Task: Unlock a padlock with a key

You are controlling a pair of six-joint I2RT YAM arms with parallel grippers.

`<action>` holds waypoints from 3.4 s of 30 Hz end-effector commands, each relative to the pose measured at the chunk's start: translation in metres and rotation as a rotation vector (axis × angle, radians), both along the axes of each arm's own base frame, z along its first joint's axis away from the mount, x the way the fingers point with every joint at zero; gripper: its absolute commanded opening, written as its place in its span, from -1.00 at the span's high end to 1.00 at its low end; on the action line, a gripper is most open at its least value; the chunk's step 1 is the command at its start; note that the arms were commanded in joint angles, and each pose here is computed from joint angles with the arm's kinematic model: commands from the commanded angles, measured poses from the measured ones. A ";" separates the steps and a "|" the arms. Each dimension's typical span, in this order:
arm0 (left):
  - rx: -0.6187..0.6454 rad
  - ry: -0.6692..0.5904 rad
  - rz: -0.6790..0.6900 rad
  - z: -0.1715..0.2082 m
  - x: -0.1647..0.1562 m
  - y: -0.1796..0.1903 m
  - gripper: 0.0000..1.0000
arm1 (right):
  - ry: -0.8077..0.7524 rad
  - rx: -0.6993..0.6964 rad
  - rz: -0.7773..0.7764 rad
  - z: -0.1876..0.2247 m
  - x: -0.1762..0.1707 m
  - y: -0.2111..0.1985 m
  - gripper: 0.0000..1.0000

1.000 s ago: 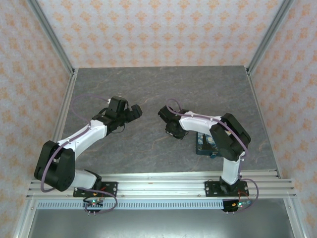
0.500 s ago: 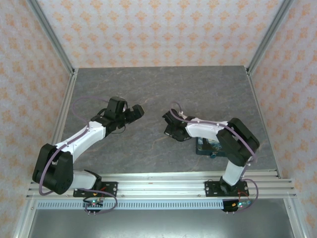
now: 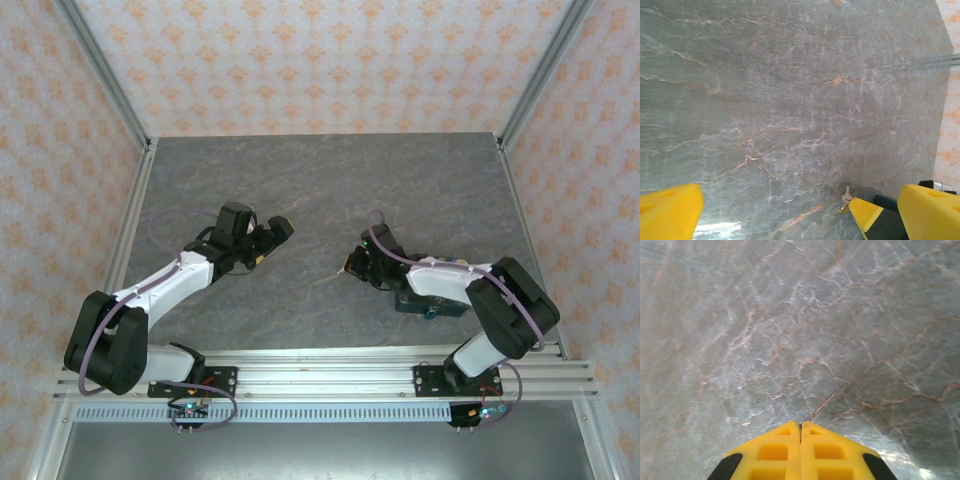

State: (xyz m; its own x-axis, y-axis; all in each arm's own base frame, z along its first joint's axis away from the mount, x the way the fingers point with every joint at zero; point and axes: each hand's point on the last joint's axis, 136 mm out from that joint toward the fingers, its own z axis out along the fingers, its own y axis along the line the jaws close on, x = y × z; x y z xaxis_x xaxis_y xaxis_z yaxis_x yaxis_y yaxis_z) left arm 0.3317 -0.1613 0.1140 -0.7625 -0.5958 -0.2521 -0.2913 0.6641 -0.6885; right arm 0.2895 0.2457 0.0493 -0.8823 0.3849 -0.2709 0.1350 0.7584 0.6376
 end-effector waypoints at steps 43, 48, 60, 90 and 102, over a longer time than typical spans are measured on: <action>-0.145 -0.021 0.087 -0.017 0.002 -0.068 -0.55 | 0.229 0.041 -0.272 -0.042 0.000 0.003 1.00; -0.132 -0.019 0.083 -0.017 -0.002 -0.065 -0.58 | 0.234 0.057 -0.284 -0.054 0.000 0.003 1.00; -0.113 -0.018 0.073 -0.019 -0.001 -0.065 -0.68 | 0.101 0.068 -0.185 -0.011 0.008 0.008 0.27; -0.079 -0.026 0.064 -0.024 -0.001 -0.062 -0.75 | 0.171 -0.116 -0.117 -0.024 0.026 0.024 0.15; -0.086 -0.028 0.088 -0.024 0.000 -0.051 -0.78 | 0.231 -0.380 0.047 -0.035 0.012 0.031 0.15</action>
State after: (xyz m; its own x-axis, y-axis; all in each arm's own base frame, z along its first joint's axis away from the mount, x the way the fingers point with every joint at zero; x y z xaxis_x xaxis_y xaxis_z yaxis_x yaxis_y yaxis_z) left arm 0.3327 -0.2239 0.0896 -0.7127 -0.6752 -0.1902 -0.3273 0.5598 -0.7612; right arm 0.3201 0.2901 0.0281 -0.9202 0.3447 -0.1857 0.2457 0.8776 0.4116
